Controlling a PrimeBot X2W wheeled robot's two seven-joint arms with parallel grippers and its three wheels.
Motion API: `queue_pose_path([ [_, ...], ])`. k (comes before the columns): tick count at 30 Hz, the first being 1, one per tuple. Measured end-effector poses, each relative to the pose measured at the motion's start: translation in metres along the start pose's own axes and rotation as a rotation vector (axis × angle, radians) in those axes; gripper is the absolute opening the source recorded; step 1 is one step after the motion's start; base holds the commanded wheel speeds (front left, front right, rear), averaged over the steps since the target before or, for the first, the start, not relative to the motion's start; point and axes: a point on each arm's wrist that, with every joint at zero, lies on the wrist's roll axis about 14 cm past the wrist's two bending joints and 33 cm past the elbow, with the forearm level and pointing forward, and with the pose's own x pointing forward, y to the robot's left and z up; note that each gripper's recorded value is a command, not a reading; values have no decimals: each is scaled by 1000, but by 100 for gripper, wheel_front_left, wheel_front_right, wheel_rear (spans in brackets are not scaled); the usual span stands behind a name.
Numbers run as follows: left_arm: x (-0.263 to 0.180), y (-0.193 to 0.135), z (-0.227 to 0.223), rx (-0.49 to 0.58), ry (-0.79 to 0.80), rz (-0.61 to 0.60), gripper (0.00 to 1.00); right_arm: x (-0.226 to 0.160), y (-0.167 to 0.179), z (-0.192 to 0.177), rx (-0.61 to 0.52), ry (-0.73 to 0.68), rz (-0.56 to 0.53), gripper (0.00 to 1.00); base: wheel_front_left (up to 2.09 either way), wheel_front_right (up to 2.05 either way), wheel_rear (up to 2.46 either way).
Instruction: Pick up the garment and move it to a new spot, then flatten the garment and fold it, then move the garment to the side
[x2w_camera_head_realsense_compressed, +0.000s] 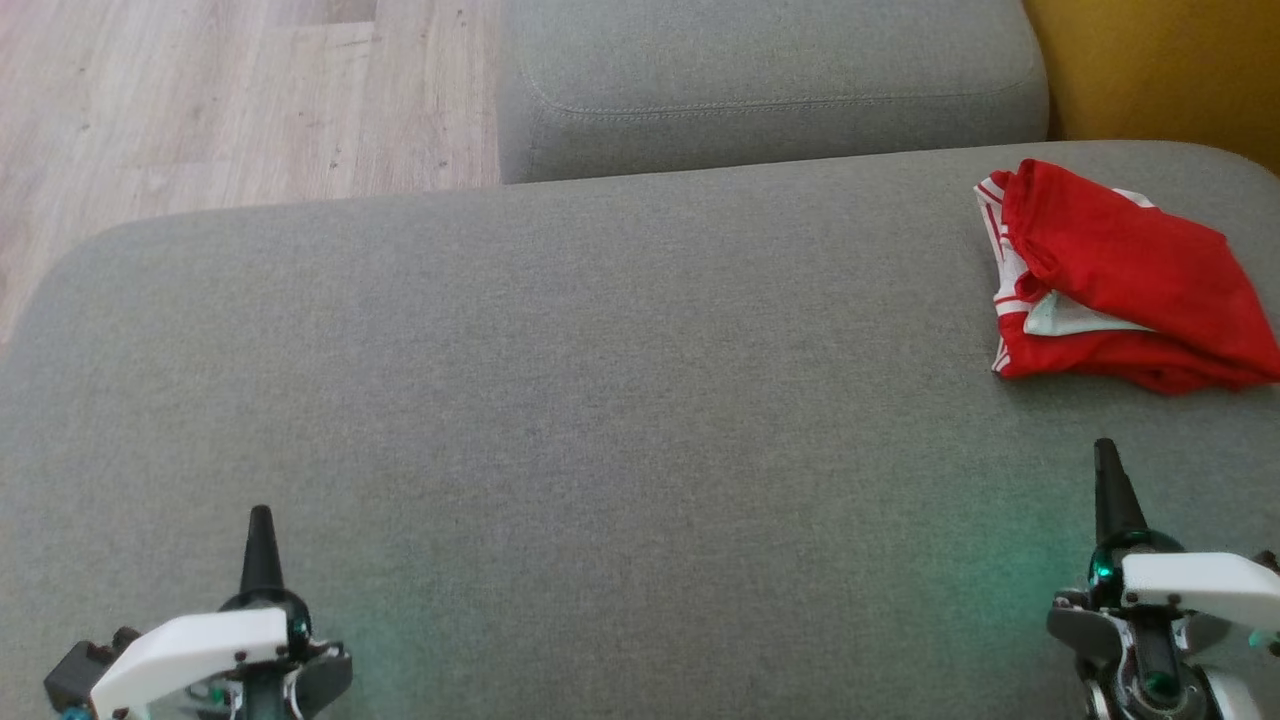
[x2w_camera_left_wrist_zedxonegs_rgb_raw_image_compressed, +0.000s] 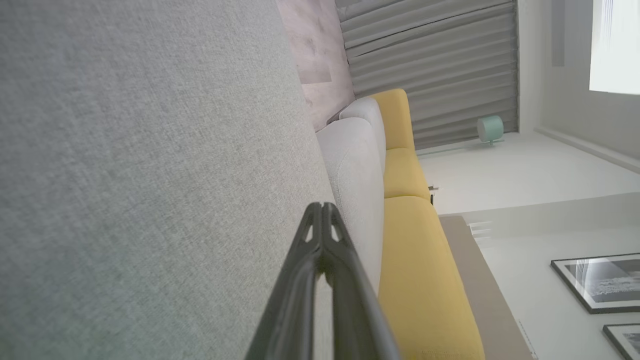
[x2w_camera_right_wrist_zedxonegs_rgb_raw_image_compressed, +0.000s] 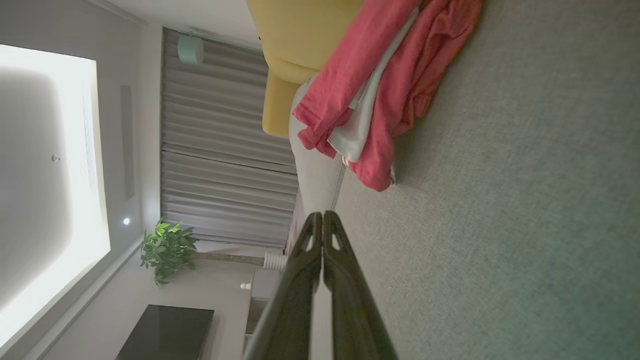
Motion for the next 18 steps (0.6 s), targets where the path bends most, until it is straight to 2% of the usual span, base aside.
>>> queue_pose_path([
  [18, 3, -11, 9, -178, -3, -55, 0, 3, 11, 8, 197, -5, 41, 0, 0, 0, 0],
])
